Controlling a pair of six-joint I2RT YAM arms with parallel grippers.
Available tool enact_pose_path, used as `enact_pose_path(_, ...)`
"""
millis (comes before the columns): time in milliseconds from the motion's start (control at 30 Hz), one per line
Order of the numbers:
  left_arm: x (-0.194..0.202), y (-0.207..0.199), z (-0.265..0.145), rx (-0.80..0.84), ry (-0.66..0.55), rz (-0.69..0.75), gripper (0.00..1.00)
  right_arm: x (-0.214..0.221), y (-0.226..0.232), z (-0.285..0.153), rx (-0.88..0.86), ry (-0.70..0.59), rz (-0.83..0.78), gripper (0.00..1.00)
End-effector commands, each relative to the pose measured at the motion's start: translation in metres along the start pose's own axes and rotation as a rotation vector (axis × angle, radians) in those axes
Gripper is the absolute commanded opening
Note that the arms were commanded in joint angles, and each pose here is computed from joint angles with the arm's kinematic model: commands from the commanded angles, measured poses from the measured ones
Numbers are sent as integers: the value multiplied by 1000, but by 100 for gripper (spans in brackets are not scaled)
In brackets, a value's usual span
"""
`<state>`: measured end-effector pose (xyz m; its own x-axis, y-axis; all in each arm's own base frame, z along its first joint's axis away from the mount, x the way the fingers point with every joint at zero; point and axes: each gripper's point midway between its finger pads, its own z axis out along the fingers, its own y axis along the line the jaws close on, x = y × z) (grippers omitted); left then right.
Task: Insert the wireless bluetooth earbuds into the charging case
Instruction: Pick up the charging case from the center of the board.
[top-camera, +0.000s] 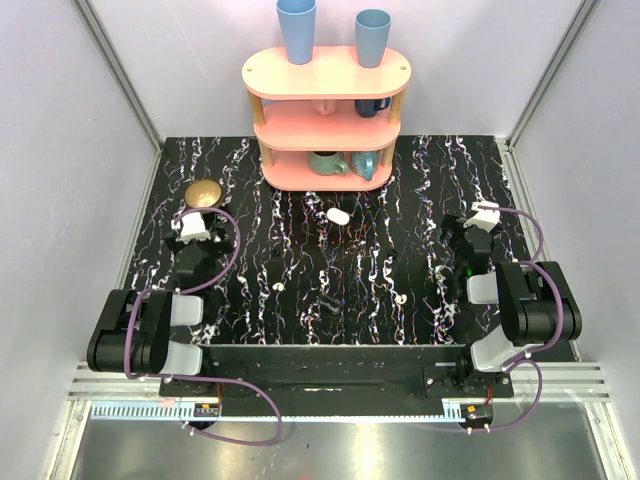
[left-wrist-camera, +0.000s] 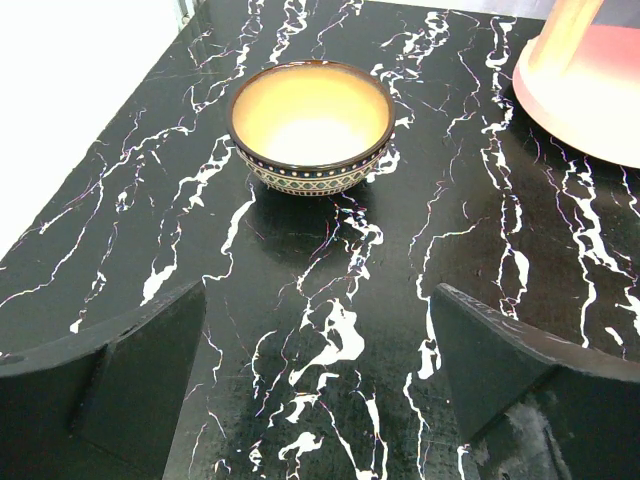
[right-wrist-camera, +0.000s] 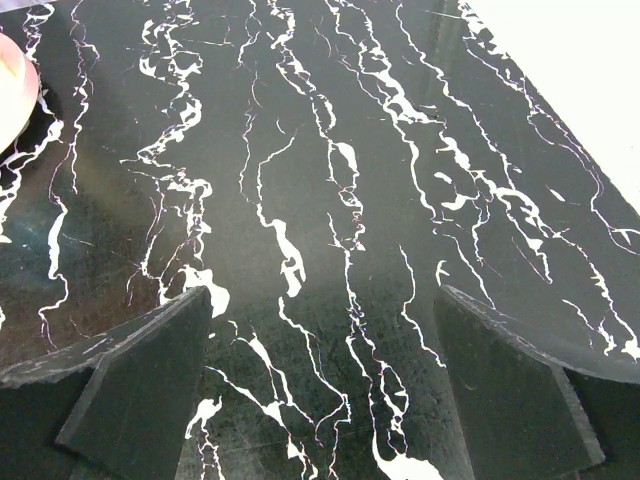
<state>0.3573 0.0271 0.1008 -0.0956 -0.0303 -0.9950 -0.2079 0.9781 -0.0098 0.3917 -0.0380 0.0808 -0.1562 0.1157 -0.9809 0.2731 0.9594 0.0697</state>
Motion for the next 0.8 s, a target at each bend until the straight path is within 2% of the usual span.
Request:
enact_pose_path(0,-28,-9,8,40,-84,-3,99,-43,5,-1,-23,-117,38,100)
enact_pose_path(67,-26,-16,9,78,-67,5,99,-37,3,-10,-11,-20,35,100)
enact_pose_path(100,-26,-16,9,77,-69,6,99,-75,1,-12,32,-66,97,100)
enact_pose_path(133,-26,-14,9,68,-72,4,99,-51,-2,-21,66,76,155,100)
enact_pose_path(200,-45,-7,7,14,-109,-13,99,-74,16,-32,-34,88,160,100)
enact_pose_path(233,-32,-1,5,-19,-23,-2,99,-72,20,-39,-58,108,186,100)
enact_pose_path(267,-50,4,0,-57,-31,-28,99,-75,23,-44,-73,104,216,100)
enact_pose_path(300,-78,19,5,-180,-49,-153,99,-81,21,-52,-62,79,276,100)
enact_pose_path(333,-47,30,-7,-259,122,-138,99,-82,23,-57,-49,80,400,100)
enact_pose_path(367,-51,35,-12,-301,149,-164,99,-86,24,-62,-67,63,421,100)
enact_pose_path(400,-48,35,-17,-316,217,-174,99,-97,41,-72,-199,26,351,100)
enact_pose_path(500,-46,20,-27,-269,256,-223,99,-108,73,-93,-427,-4,293,100)
enact_pose_path(667,-60,-5,-47,-108,232,-333,99,-95,109,-97,-643,124,203,100)
enact_pose_path(733,-59,-6,-57,-125,241,-436,99,-93,120,-97,-709,140,199,100)
enact_pose_path(767,-52,-4,-62,-183,270,-566,99,-85,124,-92,-724,179,206,100)
